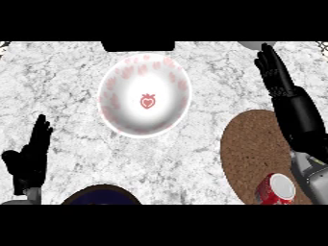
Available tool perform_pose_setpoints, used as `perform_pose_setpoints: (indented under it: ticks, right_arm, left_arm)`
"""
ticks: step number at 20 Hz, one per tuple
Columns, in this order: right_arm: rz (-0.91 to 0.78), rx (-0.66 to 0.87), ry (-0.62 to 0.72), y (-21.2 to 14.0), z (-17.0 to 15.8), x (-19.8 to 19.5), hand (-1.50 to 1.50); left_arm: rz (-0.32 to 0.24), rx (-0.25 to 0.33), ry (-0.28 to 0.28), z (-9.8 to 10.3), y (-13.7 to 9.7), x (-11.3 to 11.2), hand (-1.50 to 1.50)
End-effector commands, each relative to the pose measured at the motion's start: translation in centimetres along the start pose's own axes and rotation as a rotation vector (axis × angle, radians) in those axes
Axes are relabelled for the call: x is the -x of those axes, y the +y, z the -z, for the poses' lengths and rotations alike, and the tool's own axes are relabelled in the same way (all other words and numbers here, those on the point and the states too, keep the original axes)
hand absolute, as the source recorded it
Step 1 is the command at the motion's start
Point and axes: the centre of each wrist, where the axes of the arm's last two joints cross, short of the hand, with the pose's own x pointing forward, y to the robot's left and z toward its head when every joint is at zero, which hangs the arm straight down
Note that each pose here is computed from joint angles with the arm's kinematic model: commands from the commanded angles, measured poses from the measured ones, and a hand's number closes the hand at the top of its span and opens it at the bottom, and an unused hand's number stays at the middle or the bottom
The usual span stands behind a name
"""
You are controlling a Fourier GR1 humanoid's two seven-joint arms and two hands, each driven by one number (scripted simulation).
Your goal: Pick the squash from the placemat and place it in the bowl
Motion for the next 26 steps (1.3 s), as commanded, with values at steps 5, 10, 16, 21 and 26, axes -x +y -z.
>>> perform_pose_setpoints:
  ticks: [5,10,16,21,26]
  right_arm:
    - [0.228,0.447,0.246,-7.6,-6.1,4.8,1.5]
    - [0.183,0.598,0.512,-11.4,-12.5,9.6,-1.5]
    - [-0.045,0.447,0.485,-17.8,-15.9,10.0,-1.5]
    - [-0.267,0.213,0.656,-21.0,-13.5,7.0,-1.5]
    - [-0.399,-0.135,0.908,-23.3,-11.5,3.7,-1.5]
  left_arm:
    - [-0.003,0.335,-0.204,0.6,-4.4,-4.2,0.0]
    - [-0.002,0.566,-0.223,0.1,-7.6,-6.7,0.0]
    - [-0.02,0.646,-0.217,-0.5,-9.0,-9.3,0.0]
    - [-0.027,0.661,-0.232,-1.1,-10.3,-9.1,0.0]
    - [-0.01,0.658,-0.235,-0.9,-10.1,-9.3,0.0]
